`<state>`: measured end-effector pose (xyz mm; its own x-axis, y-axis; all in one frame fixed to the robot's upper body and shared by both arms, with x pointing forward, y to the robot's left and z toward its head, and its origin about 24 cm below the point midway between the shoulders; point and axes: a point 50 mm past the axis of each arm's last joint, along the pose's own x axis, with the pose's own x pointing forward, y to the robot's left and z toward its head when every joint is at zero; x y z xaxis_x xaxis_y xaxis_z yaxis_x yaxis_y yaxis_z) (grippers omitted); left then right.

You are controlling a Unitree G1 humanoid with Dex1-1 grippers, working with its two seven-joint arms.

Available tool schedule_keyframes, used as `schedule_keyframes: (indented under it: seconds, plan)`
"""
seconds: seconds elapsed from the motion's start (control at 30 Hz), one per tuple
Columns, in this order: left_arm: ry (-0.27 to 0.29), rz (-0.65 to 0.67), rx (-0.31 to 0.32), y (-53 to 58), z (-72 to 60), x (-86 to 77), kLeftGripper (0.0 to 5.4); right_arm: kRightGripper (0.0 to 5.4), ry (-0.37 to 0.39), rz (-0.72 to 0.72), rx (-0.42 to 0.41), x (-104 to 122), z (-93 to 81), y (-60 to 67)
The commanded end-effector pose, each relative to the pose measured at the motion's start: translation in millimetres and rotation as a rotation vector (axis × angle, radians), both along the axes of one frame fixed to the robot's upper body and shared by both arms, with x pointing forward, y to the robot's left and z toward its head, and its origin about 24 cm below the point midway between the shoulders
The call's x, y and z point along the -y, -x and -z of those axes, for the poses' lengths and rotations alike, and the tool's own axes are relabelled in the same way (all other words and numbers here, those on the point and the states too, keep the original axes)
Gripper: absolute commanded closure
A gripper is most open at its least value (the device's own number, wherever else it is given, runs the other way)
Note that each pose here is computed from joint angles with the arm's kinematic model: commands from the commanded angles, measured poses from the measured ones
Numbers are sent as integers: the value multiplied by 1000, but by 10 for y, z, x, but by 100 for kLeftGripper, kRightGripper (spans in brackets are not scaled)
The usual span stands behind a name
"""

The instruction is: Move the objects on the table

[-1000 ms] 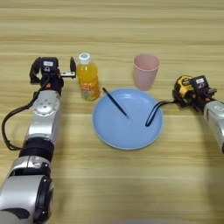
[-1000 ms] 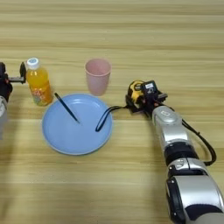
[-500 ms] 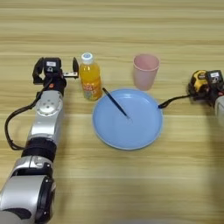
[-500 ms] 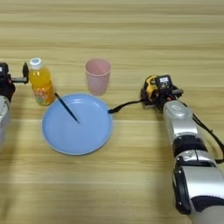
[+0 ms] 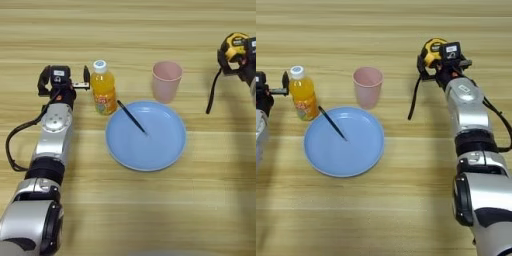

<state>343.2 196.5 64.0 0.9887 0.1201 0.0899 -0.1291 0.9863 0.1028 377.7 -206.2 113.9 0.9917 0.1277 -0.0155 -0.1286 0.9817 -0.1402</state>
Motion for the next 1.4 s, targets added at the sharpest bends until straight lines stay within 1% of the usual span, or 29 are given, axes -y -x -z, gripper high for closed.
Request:
schedule_keyframes:
  seconds: [0.03, 0.23, 0.3, 0.37, 0.7, 0.77, 0.8, 0.87, 0.93, 1.0, 1.13, 1.23, 1.4]
  plan:
    - [-19, 5, 15, -28, -55, 13, 0, 73, 6, -68, -91, -209, 279, 53]
    - [-19, 5, 16, -27, -56, 12, 0, 73, 42, -92, -171, -301, 495, 79]
    - [-19, 5, 16, -27, -55, 13, 0, 73, 90, -79, -219, -291, 597, 103]
    - [-20, 5, 16, -27, -57, 10, 0, 73, 121, -64, -262, -278, 681, 122]
    - [-20, 5, 16, -24, -57, 0, 0, 73, 163, -57, -324, -280, 805, 139]
    - [-20, 5, 16, -24, -56, -1, 0, 73, 152, -61, -332, -284, 813, 139]
    - [-20, 5, 16, -24, -57, -1, 0, 37, 133, -68, -335, -296, 811, 138]
    - [-20, 5, 16, -24, -57, -1, 0, 26, 68, -88, -327, -340, 792, 132]
    - [-20, 5, 16, -25, -56, -2, 0, 4, 24, -101, -310, -372, 765, 126]
    - [-20, 5, 15, -25, -56, -2, 0, 2, -16, -112, -289, -389, 732, 117]
    - [-20, 5, 16, -26, -57, 0, 0, 2, -71, -110, -251, -387, 667, 99]
    - [-20, 5, 16, -26, -57, -1, 0, 2, -96, -115, -221, -393, 626, 89]
    - [-20, 5, 15, -27, -57, -5, 0, 2, -105, -112, -175, -393, 565, 78]
